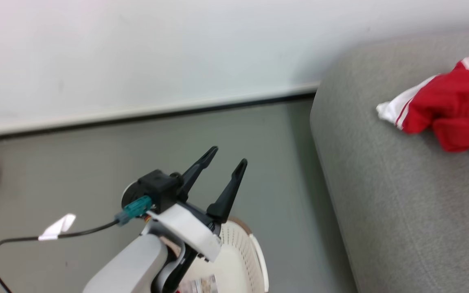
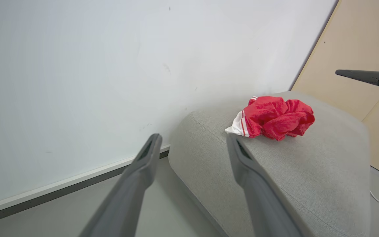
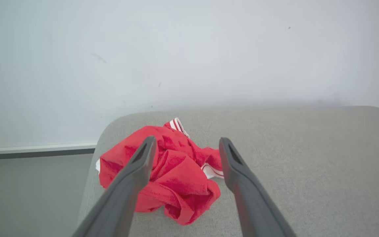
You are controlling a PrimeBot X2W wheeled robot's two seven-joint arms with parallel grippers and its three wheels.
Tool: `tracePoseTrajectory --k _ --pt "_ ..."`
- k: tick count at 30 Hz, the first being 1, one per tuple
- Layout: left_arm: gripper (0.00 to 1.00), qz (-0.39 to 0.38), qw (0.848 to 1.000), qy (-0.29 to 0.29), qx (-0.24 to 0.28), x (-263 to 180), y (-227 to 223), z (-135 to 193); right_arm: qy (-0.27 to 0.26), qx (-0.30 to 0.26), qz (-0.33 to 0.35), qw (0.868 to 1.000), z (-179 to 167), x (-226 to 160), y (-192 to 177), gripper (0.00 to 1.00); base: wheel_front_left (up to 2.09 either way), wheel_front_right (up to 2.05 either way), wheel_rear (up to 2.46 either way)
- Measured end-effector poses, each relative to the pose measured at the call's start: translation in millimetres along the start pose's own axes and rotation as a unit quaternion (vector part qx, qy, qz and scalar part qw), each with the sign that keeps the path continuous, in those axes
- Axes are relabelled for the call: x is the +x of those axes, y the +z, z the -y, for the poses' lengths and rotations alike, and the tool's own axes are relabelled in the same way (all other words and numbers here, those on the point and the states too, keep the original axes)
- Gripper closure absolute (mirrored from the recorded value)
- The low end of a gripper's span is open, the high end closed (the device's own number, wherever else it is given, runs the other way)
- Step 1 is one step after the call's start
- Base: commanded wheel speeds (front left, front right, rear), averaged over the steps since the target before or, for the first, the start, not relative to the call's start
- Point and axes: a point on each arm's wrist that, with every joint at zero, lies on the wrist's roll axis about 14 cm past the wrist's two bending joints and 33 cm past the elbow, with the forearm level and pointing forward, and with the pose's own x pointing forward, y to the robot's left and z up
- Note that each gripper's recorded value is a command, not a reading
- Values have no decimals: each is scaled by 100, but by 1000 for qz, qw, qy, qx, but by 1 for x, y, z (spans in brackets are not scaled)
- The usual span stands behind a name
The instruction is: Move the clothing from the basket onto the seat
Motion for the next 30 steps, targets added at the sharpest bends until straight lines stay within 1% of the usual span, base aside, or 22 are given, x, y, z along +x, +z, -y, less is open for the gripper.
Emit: tracePoseTrajectory --k 4,6,11,13,17,20,24,27,29,30 --pt "0 24 999 20 12 -17 24 2 25 -15 93 995 -15 -26 46 0 0 0 0" --pt "0 31 999 35 19 -28 33 -1 45 -5 139 989 -30 -38 64 0 0 0 0" --pt "0 61 993 95 43 -58 62 -23 87 9 223 971 -66 -65 86 0 0 0 0" --pt "0 68 989 123 52 -72 70 -35 103 16 246 964 -81 -71 89 0 0 0 0" --pt "0 85 979 175 56 -98 82 -55 144 36 256 955 -122 -73 71 0 0 0 0" --pt "0 98 969 219 56 -121 88 -72 168 58 260 949 -148 -78 58 0 0 0 0" --pt "0 104 958 260 64 -148 88 -85 191 67 254 946 -178 -85 34 0 0 0 0" --pt "0 107 949 290 66 -165 85 -92 192 78 255 944 -189 -92 20 0 0 0 0" --pt "0 107 942 310 65 -177 81 -97 188 104 253 943 -193 -97 10 0 0 0 0" --pt "0 104 940 318 65 -182 78 -98 186 107 248 945 -195 -98 3 0 0 0 0"
